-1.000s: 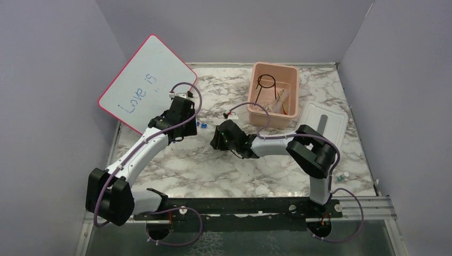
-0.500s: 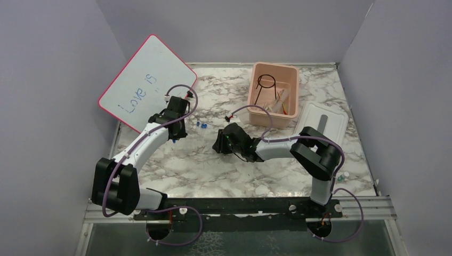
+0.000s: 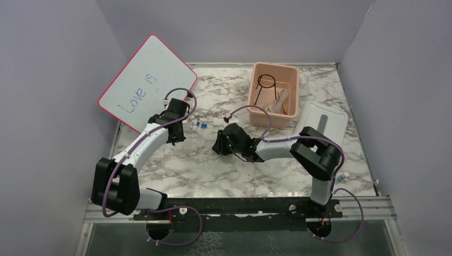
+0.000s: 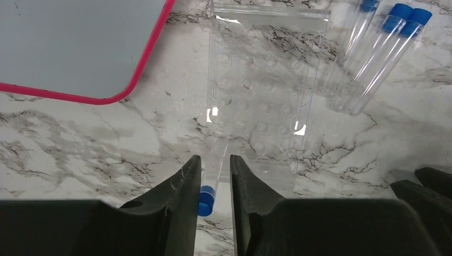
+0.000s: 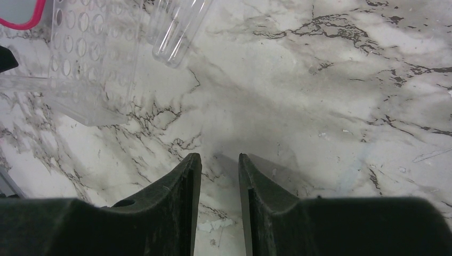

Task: Organize the chemistry lab equipment

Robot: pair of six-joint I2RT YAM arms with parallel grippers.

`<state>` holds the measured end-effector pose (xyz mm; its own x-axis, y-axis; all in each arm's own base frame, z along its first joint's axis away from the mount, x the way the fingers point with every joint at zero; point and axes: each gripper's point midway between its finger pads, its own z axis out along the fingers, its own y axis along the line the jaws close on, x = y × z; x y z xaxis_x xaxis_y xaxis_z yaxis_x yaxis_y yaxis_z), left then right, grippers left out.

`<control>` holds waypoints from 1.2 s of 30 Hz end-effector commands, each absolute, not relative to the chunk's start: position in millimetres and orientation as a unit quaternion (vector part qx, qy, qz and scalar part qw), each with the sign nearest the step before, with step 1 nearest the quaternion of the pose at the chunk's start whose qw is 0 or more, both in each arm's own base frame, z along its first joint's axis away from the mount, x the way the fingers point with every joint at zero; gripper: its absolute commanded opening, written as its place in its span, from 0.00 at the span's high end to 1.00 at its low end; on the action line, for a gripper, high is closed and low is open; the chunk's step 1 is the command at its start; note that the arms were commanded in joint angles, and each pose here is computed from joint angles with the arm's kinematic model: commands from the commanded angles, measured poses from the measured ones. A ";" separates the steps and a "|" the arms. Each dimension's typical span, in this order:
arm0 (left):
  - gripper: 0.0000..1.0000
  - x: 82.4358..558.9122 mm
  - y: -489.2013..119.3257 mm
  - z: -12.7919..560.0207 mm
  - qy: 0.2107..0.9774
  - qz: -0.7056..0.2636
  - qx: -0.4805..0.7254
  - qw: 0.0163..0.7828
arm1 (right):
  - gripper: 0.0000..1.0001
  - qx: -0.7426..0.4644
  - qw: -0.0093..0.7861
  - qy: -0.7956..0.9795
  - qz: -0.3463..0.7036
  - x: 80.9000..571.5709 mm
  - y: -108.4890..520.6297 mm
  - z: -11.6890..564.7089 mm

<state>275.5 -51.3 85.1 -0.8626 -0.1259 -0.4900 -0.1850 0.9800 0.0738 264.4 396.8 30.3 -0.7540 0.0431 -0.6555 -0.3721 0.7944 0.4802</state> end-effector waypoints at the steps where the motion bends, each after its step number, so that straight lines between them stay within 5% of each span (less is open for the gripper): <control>1: 0.71 274.1 -47.0 91.2 0.961 0.065 -0.092 0.254 | 0.64 -0.107 0.339 0.879 0.318 258.9 400.4 38.2; 10: 0.58 306.2 -46.5 150.1 0.934 0.060 -0.097 0.340 | 0.63 -0.127 0.349 0.882 0.291 271.7 407.7 47.6; 23: 0.42 318.3 -64.6 217.5 0.865 -0.046 -0.109 0.488 | 0.49 -0.079 0.374 0.912 0.148 331.9 423.0 35.6; 36: 0.39 314.9 -62.6 218.1 0.853 -0.050 -0.109 0.507 | 0.61 -0.109 0.367 0.916 0.116 350.1 443.0 14.3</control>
<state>311.7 -60.8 209.4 -0.5031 -0.2278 -0.8337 -0.1543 0.9728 -0.1727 352.0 453.6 31.4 -0.6969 -0.0603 -0.7146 -0.2983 0.9305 0.2124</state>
